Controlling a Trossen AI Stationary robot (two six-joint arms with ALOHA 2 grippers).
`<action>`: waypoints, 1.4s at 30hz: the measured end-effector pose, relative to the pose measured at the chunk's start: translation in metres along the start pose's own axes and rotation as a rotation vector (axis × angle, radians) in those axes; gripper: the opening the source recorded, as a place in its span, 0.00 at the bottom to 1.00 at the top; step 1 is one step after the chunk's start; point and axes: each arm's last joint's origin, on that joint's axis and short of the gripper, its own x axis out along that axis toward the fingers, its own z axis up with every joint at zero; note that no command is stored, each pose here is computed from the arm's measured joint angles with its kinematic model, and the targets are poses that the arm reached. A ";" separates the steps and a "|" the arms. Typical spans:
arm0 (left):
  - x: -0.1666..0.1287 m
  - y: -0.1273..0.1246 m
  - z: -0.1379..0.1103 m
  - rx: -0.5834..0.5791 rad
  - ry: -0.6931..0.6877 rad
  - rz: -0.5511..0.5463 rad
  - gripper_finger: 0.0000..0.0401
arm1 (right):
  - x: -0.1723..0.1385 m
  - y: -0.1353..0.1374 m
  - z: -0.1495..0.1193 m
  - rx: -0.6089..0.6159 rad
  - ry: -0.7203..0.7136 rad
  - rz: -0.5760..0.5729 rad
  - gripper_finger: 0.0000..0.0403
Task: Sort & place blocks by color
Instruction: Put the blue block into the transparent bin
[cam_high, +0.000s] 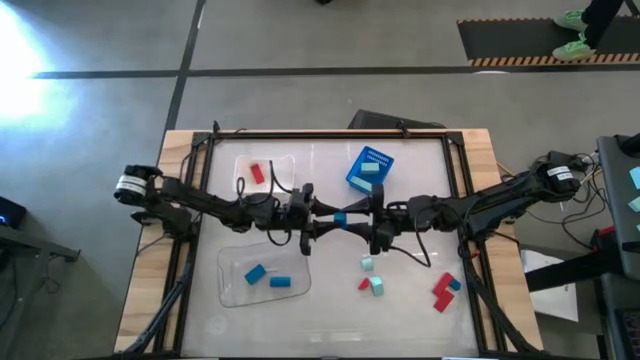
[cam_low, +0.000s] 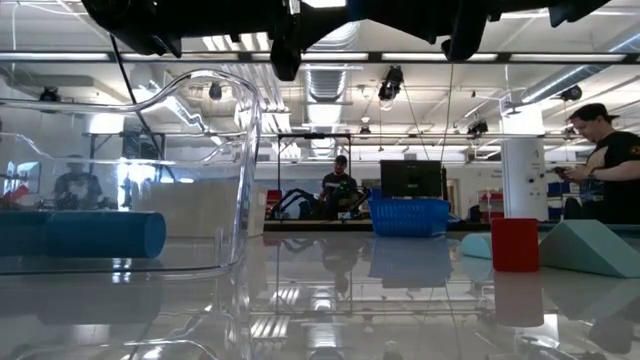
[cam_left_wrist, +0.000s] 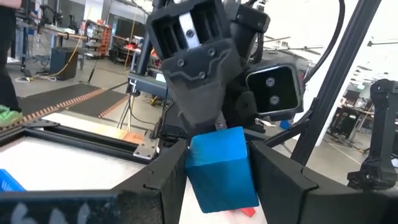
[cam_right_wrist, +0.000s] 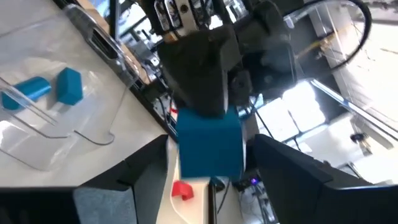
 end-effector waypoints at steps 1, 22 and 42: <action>-0.002 -0.001 0.003 0.000 -0.006 -0.001 0.37 | 0.000 0.000 0.000 0.003 0.012 -0.009 0.56; -0.061 -0.067 0.040 -0.010 1.035 0.462 0.37 | -0.032 -0.023 0.008 0.150 0.075 -0.043 0.57; -0.038 -0.068 -0.049 0.081 1.701 0.518 0.37 | -0.030 -0.021 0.007 0.159 0.082 -0.036 0.57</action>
